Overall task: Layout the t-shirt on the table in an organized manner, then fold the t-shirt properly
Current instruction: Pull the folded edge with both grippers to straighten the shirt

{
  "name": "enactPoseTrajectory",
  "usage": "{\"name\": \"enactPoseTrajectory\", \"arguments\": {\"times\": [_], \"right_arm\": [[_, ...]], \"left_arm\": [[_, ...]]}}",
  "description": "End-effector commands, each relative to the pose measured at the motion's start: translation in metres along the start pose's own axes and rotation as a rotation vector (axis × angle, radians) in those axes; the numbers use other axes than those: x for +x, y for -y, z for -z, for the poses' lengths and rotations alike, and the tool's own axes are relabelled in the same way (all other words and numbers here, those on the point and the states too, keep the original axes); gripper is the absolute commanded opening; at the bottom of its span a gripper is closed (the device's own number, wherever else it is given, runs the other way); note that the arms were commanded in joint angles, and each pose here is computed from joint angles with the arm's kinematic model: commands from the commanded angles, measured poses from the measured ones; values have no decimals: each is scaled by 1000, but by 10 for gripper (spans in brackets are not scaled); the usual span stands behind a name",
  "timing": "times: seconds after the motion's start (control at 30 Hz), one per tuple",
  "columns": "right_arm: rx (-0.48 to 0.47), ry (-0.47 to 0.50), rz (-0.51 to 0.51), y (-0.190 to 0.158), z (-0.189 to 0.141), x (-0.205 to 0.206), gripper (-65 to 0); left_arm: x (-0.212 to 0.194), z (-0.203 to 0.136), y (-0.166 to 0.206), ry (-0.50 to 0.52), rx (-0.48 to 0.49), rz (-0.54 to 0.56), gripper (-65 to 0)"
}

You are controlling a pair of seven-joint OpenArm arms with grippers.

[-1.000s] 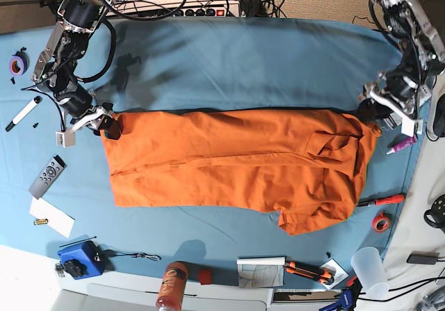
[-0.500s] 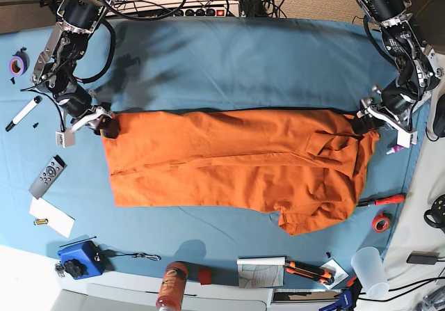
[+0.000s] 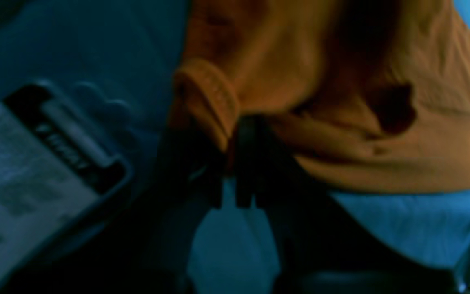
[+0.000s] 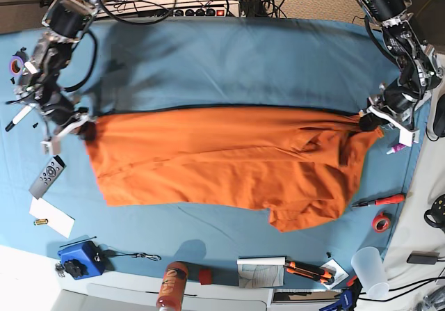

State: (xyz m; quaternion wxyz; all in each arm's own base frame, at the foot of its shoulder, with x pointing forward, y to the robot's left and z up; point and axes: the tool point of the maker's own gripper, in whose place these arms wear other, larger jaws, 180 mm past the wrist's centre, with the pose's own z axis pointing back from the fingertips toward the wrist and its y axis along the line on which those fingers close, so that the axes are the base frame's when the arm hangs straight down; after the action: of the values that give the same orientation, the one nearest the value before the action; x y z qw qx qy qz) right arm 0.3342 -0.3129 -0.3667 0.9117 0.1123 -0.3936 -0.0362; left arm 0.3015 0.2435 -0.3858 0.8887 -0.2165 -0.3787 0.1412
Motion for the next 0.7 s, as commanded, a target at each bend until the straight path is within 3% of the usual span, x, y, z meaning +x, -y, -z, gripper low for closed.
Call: {"name": "enactPoseTrajectory", "arguments": {"times": [0.0,0.17,0.37,0.67], "right_arm": [[-16,61,-24,7,-8,24,-650],[-41,93,21,23,-21,30,-650],[8,115,105,33,-44,24,-650],[-3,55,197,47,-65,-28,-650]], "left_arm": [[20,-6,-1,59,2,19,-650],[14,-9,-4,27,6,20,-650],[-5,-12,14,-46,-110,23,-650],[-52,-26,8,-144,-131,-41,-650]]}}
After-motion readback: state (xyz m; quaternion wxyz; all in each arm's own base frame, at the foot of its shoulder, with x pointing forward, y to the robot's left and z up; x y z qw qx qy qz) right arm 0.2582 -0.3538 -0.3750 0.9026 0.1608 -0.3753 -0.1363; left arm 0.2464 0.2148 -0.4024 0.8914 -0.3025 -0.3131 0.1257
